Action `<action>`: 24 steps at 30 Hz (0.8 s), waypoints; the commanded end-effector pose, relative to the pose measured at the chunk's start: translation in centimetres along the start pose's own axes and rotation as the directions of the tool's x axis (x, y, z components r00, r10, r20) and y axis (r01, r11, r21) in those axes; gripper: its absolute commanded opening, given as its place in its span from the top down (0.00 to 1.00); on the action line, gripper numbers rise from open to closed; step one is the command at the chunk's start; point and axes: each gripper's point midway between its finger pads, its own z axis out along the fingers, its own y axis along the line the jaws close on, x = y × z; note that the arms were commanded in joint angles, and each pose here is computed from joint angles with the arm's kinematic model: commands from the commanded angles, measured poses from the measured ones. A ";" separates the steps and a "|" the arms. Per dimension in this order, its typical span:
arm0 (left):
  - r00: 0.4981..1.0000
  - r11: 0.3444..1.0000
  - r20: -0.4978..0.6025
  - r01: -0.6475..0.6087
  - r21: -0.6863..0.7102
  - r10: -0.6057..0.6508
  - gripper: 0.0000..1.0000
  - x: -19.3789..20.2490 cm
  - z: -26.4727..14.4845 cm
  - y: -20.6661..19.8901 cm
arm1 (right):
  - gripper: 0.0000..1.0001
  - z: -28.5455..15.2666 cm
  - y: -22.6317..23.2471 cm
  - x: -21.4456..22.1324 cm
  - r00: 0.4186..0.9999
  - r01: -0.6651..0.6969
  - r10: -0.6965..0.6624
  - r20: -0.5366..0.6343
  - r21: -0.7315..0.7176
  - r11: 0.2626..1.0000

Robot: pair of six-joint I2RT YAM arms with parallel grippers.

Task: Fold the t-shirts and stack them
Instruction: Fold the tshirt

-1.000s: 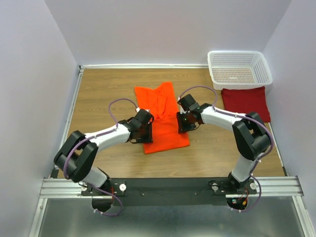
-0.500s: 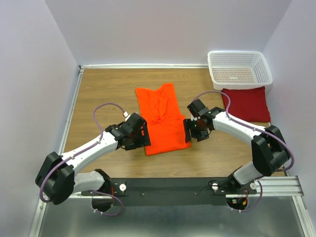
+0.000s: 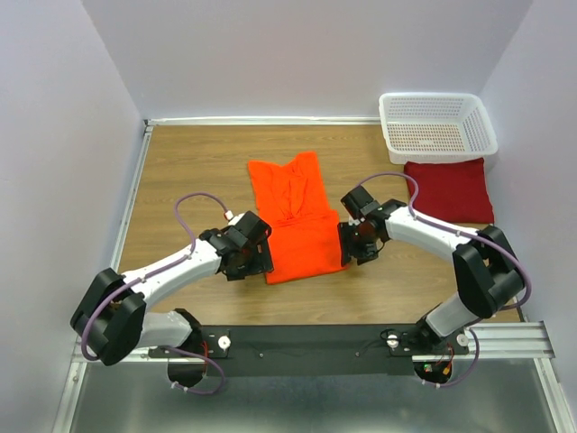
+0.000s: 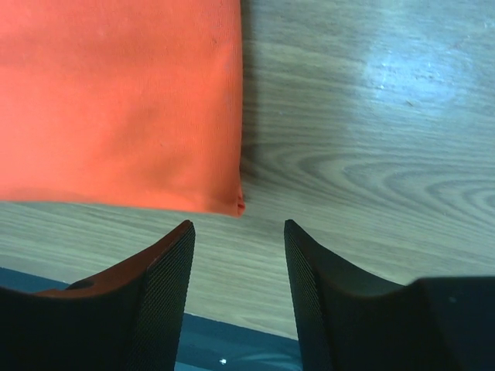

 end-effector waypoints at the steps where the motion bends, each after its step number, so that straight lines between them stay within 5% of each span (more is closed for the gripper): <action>1: 0.999 1.000 0.037 0.019 -0.011 -0.018 0.20 -0.8 0.4 -0.5 | 0.43 1.3 0.4 0.4 1.000 -0.019 0.019 -0.016 -0.014 1.000; 13: 1.000 0.999 0.009 0.004 -0.041 -0.004 0.25 0.4 1.5 -0.9 | 0.50 4.8 -1.6 2.6 0.999 0.023 -0.017 -0.047 0.126 0.992; 18: 1.000 0.999 -0.009 -0.002 -0.044 0.002 0.25 1.4 1.8 -1.0 | 0.63 5.7 -2.6 3.9 0.997 0.022 -0.010 -0.071 0.169 0.985; 24: 1.000 0.999 0.002 0.023 -0.048 -0.023 0.25 1.2 1.7 -1.3 | 0.88 6.0 -2.8 4.4 0.996 0.036 -0.021 -0.086 0.174 0.984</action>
